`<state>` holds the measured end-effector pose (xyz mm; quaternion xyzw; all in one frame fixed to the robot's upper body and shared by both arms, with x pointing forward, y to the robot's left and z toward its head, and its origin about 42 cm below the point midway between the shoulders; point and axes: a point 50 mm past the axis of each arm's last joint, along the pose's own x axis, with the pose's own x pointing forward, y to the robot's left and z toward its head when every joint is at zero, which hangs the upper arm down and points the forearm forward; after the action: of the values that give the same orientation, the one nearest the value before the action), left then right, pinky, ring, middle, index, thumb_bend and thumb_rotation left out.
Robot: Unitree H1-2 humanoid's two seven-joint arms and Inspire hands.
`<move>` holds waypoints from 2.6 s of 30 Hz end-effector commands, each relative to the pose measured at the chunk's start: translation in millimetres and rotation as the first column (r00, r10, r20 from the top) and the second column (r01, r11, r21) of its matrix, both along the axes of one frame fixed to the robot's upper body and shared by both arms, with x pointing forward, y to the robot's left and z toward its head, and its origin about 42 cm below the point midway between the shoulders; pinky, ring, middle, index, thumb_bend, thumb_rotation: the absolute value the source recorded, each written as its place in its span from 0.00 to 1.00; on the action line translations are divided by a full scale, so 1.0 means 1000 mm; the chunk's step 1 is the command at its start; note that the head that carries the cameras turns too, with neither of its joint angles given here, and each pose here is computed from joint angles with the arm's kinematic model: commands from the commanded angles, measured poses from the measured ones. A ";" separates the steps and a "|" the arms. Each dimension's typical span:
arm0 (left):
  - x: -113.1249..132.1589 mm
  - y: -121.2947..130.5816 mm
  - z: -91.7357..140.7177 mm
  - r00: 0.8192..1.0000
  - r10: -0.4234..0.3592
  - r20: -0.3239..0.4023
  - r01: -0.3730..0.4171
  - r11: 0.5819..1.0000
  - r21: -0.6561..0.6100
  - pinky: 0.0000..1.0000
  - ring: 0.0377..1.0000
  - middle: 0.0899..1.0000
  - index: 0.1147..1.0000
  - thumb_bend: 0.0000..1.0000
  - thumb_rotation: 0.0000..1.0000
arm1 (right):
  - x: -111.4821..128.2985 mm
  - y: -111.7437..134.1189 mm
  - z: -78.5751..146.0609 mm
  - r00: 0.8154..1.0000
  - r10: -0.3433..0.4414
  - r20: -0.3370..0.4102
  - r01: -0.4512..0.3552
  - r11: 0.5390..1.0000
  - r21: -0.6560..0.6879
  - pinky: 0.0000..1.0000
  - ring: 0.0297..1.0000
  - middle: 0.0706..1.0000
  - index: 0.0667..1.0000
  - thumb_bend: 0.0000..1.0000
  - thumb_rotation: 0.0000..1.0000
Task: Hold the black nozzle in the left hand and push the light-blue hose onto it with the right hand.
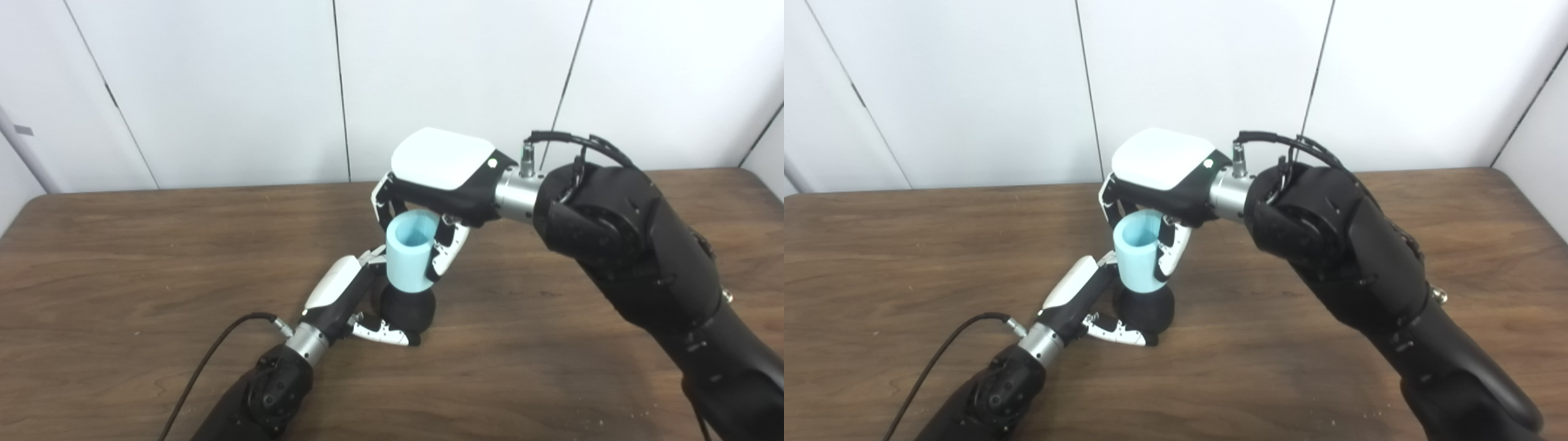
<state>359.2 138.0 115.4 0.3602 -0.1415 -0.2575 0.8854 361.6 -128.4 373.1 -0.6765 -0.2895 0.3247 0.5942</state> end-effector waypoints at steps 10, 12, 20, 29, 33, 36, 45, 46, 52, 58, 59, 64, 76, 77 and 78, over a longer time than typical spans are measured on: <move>-0.066 0.003 -0.086 0.962 0.017 -0.274 0.016 0.993 0.118 1.00 0.96 0.79 0.42 0.50 0.08 | -0.007 -0.009 -0.002 0.988 0.087 0.130 -0.088 0.996 0.002 0.09 0.12 0.43 0.44 0.53 0.00; -0.066 0.004 -0.086 0.961 0.016 -0.274 0.017 0.993 0.120 1.00 0.96 0.79 0.42 0.50 0.08 | -0.005 -0.009 -0.005 0.989 0.077 0.124 -0.078 0.997 0.000 0.09 0.13 0.43 0.44 0.53 0.00; -0.066 0.004 -0.085 0.961 0.018 -0.276 0.017 0.992 0.121 1.00 0.96 0.79 0.42 0.50 0.08 | 0.001 -0.016 -0.012 0.994 0.027 0.107 -0.027 1.000 0.000 0.11 0.17 0.43 0.44 0.53 0.00; -0.065 0.006 -0.085 0.960 0.019 -0.278 0.016 0.992 0.123 1.00 0.96 0.79 0.42 0.50 0.08 | 0.007 -0.019 -0.015 0.993 -0.035 0.111 0.042 0.997 -0.059 0.36 0.45 0.43 0.47 0.53 0.01; -0.065 0.006 -0.084 0.961 0.018 -0.277 0.017 0.992 0.123 1.00 0.96 0.79 0.42 0.50 0.08 | 0.010 -0.020 -0.015 0.994 -0.043 0.101 0.052 0.995 -0.090 0.42 0.49 0.44 0.47 0.53 0.01; -0.066 0.006 -0.084 0.961 0.017 -0.276 0.019 0.992 0.125 1.00 0.96 0.79 0.42 0.50 0.08 | 0.010 -0.021 -0.016 0.996 -0.040 0.083 0.047 0.995 -0.089 0.43 0.49 0.44 0.47 0.53 0.01; -0.066 0.006 -0.085 0.960 0.020 -0.280 0.016 0.992 0.123 1.00 0.96 0.79 0.42 0.50 0.08 | 0.004 -0.022 -0.006 0.995 -0.011 0.098 0.014 0.999 -0.034 0.45 0.52 0.56 0.46 0.52 0.14; -0.066 0.006 -0.084 0.960 0.020 -0.281 0.015 0.992 0.122 1.00 0.96 0.79 0.42 0.50 0.08 | 0.003 -0.022 -0.005 0.995 -0.006 0.102 0.009 0.999 -0.031 0.46 0.53 0.57 0.46 0.52 0.14; -0.067 0.006 -0.085 0.959 0.020 -0.283 0.016 0.992 0.122 1.00 0.96 0.79 0.42 0.50 0.08 | -0.002 -0.021 -0.004 0.990 0.034 0.137 -0.032 0.999 -0.020 0.52 0.55 0.59 0.45 0.52 0.15; -0.067 0.005 -0.085 0.959 0.020 -0.284 0.016 0.992 0.125 1.00 0.96 0.79 0.42 0.50 0.08 | -0.005 -0.019 0.000 0.984 0.067 0.168 -0.067 0.998 -0.004 0.55 0.59 0.59 0.45 0.52 0.15; -0.067 0.005 -0.085 0.959 0.020 -0.284 0.016 0.992 0.126 1.00 0.96 0.79 0.42 0.50 0.08 | -0.006 -0.019 0.000 0.981 0.076 0.177 -0.077 0.997 0.001 0.55 0.59 0.60 0.45 0.52 0.15; -0.067 0.005 -0.085 0.958 0.021 -0.285 0.016 0.992 0.128 1.00 0.96 0.79 0.42 0.50 0.08 | -0.009 -0.019 0.001 0.967 0.107 0.229 -0.115 0.993 0.021 0.67 0.68 0.67 0.46 0.52 0.15; -0.067 0.005 -0.085 0.958 0.020 -0.287 0.017 0.992 0.126 1.00 0.96 0.79 0.42 0.50 0.08 | -0.013 -0.025 0.001 0.977 0.026 0.213 -0.048 0.994 0.097 1.00 0.99 0.99 0.95 1.00 0.62; -0.067 0.005 -0.085 0.958 0.020 -0.288 0.017 0.992 0.126 1.00 0.96 0.79 0.42 0.50 0.08 | -0.013 -0.026 0.001 0.978 0.013 0.209 -0.036 0.994 0.107 1.00 1.00 1.00 0.97 1.00 0.62; -0.067 0.005 -0.084 0.958 0.020 -0.288 0.017 0.992 0.126 1.00 0.96 0.79 0.42 0.50 0.08 | -0.013 -0.026 0.001 0.979 0.002 0.206 -0.026 0.993 0.113 1.00 1.00 1.00 0.98 1.00 0.63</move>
<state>353.4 133.9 113.8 0.3579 -0.1285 -0.2585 0.8880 353.2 -154.9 347.2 -0.6758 -0.3406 0.2824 0.5896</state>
